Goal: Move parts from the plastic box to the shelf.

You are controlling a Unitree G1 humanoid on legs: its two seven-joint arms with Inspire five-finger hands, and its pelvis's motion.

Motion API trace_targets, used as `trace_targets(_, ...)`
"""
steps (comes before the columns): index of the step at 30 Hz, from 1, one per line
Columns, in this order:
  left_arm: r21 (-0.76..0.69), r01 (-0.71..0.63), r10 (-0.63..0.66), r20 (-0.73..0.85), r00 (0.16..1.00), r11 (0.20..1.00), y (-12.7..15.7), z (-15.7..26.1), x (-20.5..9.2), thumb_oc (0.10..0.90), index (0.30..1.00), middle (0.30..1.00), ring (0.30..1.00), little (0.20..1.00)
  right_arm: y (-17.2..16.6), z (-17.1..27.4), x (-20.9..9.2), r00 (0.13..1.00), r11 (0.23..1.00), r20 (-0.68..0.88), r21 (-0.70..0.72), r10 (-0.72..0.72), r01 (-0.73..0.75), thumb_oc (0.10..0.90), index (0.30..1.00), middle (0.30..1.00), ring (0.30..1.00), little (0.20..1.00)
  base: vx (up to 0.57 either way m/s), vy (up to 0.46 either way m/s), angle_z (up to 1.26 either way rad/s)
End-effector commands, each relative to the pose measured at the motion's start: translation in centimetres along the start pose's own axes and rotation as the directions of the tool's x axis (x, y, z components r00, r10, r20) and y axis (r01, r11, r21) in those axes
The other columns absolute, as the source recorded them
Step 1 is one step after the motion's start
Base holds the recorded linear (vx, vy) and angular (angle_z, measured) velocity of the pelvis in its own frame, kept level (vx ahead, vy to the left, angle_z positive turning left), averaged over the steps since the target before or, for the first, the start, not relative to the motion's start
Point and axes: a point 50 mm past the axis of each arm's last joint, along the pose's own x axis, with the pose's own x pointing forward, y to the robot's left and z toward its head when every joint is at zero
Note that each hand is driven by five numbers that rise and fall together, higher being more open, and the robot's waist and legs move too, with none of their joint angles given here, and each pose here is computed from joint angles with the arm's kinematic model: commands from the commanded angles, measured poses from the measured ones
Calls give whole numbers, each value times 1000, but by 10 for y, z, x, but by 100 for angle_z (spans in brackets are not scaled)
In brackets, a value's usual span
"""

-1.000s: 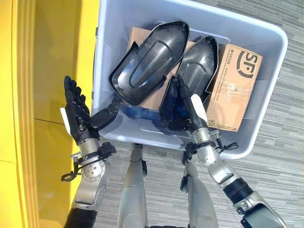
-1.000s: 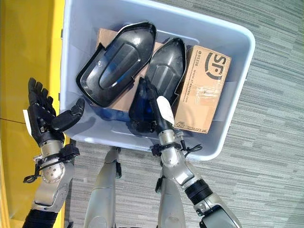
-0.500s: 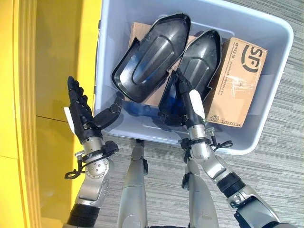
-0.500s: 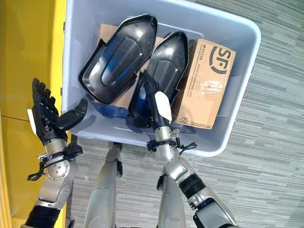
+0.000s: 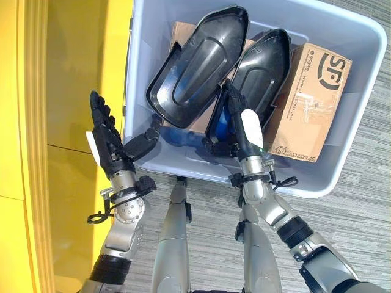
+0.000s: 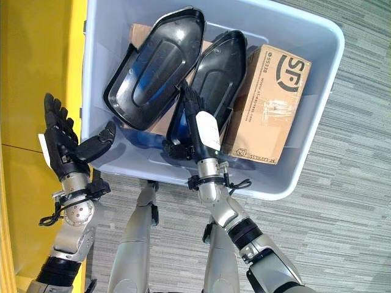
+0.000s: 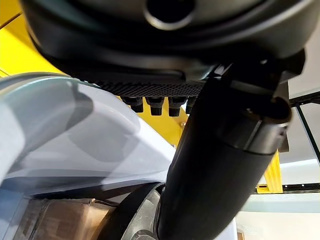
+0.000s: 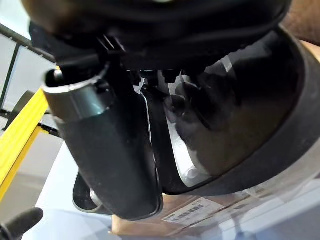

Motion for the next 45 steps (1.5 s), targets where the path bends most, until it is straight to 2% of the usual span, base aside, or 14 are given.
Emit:
trace_targets(1,-39,37,-27,235,972,999,-6,38,7,900,1000,1000,1000,1000,-16,-33,1,997,974,-77,-228,-16,-2,900,1000,1000,1000,1000,0,0,0)
trace_targets(16,-37,40,-30,247,968,999,-10,39,13,900,1000,1000,1000,1000,-47,-28,6,994,958,4,-266,-113,110,900,1000,1000,1000,1000,0,0,0)
trace_targets(30,-30,6,4,294,956,1000,1,52,12,900,1000,1000,1000,1000,-80,9,-7,966,967,190,-150,-175,204,900,1000,1000,1000,1000,0,0,0)
trace_targets(38,-32,-1,11,312,950,999,8,57,8,900,1000,1000,1000,1000,-88,23,-14,952,973,242,-84,-190,215,900,1000,1000,1000,1000,0,0,0)
trace_targets(45,-39,-5,17,317,948,999,8,59,6,900,1000,1000,1000,1000,-90,25,-13,946,970,255,-86,-200,228,900,1000,1000,1000,1000,0,0,0)
